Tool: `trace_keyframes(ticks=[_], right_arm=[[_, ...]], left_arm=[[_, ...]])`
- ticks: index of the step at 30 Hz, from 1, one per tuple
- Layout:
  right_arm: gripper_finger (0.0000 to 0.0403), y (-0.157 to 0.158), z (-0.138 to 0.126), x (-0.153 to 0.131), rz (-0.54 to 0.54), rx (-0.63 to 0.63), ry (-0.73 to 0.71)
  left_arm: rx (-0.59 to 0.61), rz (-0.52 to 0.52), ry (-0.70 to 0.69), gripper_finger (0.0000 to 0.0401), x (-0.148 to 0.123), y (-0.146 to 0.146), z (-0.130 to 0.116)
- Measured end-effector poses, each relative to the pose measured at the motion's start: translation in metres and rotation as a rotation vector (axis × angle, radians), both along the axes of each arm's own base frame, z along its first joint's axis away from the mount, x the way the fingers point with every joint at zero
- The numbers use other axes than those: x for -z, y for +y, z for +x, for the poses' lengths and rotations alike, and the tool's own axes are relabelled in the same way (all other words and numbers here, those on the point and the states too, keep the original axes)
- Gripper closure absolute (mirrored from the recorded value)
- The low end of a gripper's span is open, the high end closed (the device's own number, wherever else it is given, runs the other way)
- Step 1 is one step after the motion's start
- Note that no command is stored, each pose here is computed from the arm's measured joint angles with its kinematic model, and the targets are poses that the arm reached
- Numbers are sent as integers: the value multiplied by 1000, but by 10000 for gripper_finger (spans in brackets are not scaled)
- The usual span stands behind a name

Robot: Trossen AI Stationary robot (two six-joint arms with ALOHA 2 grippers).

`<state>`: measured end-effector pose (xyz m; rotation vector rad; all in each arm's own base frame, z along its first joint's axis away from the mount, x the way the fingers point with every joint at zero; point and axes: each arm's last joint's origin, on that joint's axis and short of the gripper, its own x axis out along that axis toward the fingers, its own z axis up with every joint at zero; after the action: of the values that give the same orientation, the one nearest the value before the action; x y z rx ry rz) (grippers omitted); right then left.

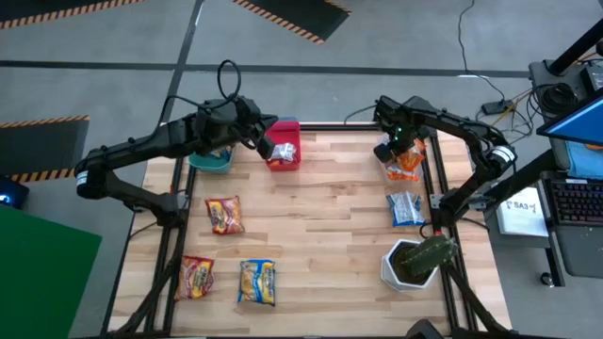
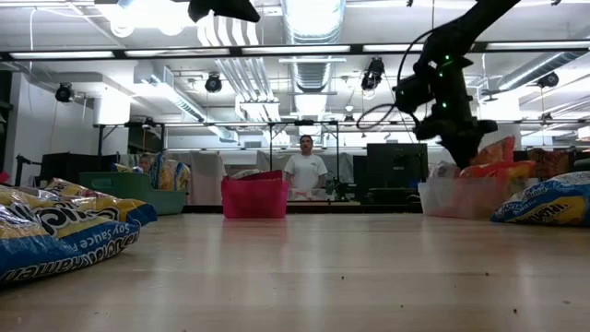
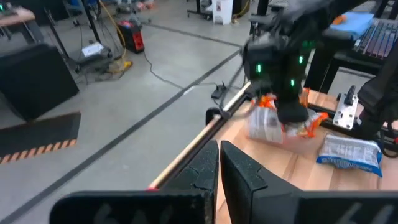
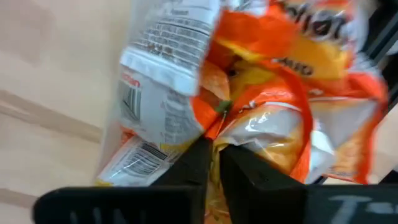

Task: Sort Maruchan noodles
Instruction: Put the orange noodle pack into the transparent bin, then put the red noodle pack into the red bin

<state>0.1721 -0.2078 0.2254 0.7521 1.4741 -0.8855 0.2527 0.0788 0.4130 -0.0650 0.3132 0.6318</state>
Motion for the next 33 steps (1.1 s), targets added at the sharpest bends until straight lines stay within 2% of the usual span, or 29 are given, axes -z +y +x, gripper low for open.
trace_keyframes(ticks=[5,10,13,17,21,23,29,33], right_arm=[[328,-6,5,-22,-43,7,-36],[278,-8,7,-44,-64,23,-54],[260,-10,9,-59,-83,49,-77],[245,-11,12,-81,-106,99,-172],[239,-11,13,-102,-172,144,-239],[239,-11,13,-111,-202,157,-268],[245,-7,10,-132,-274,150,-340],[245,-4,7,-137,-296,149,-361]], left_arm=[[-25,-85,56,401,10,-1,-3],[-100,-247,173,401,31,-3,-10],[-191,-383,297,401,49,-4,-15],[-317,-640,536,401,82,-9,-21],[-384,-880,742,401,116,-22,-18],[-423,-955,805,401,135,-30,-14],[-563,-986,966,394,183,-46,-8],[-583,-980,1003,362,202,-47,-5]])
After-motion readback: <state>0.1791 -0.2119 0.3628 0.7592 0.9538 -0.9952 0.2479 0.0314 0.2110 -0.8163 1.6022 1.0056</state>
